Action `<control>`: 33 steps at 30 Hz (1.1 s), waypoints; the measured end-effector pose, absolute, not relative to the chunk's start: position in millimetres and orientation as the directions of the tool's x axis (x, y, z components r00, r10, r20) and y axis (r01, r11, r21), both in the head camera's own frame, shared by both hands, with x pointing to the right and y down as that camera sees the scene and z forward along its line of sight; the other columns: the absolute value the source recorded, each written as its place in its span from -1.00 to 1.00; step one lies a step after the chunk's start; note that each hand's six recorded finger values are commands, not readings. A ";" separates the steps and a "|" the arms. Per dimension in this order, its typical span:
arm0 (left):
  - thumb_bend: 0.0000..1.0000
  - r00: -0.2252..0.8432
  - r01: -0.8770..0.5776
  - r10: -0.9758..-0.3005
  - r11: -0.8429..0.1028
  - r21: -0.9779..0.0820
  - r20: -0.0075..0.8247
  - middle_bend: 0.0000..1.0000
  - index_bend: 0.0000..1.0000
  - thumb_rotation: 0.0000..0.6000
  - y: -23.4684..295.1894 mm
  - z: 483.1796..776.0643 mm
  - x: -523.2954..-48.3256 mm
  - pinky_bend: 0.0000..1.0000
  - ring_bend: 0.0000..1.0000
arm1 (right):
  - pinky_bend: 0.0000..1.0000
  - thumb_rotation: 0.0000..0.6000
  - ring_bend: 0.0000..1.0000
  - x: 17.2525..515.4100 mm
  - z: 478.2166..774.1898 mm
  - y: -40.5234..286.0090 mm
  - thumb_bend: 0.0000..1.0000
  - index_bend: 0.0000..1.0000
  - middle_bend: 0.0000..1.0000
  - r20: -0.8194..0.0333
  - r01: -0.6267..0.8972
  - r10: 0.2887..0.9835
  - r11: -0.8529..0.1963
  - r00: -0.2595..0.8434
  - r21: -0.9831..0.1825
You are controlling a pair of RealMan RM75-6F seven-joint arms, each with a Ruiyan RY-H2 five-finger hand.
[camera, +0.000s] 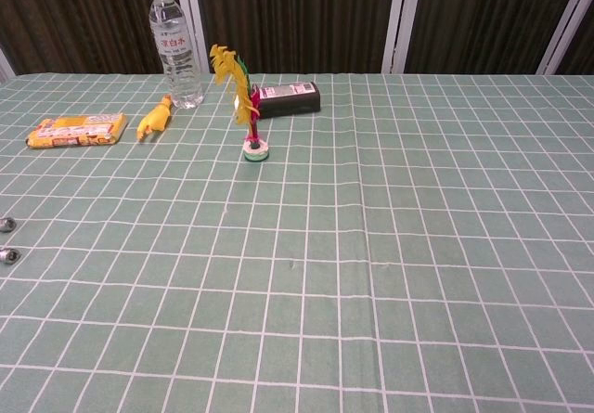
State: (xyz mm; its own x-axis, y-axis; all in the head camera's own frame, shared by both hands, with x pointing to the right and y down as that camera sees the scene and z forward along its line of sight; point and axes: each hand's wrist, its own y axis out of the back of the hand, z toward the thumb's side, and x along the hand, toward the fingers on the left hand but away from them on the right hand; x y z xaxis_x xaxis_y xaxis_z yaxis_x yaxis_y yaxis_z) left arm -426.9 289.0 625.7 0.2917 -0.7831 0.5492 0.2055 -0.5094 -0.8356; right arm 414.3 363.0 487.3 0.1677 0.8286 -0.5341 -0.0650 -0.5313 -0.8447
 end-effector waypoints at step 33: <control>-0.17 0.211 0.009 -0.722 -0.673 -0.739 0.659 1.00 -0.11 1.00 218.2 701.0 -437.4 1.00 1.00 | -1.00 1.00 -1.00 413.4 494.4 362.9 -0.64 -1.00 -1.00 -0.551 -0.087 0.819 -0.544 0.158 -0.834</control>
State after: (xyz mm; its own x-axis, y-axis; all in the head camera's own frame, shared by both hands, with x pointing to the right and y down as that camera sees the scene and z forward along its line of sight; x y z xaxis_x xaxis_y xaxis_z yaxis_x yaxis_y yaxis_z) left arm -437.4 218.2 701.0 0.2106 -0.7216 0.6595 0.0090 -0.6732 -0.7394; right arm 413.4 362.9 494.4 0.1577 0.8193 -0.5512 -0.0870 -0.5445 -0.8342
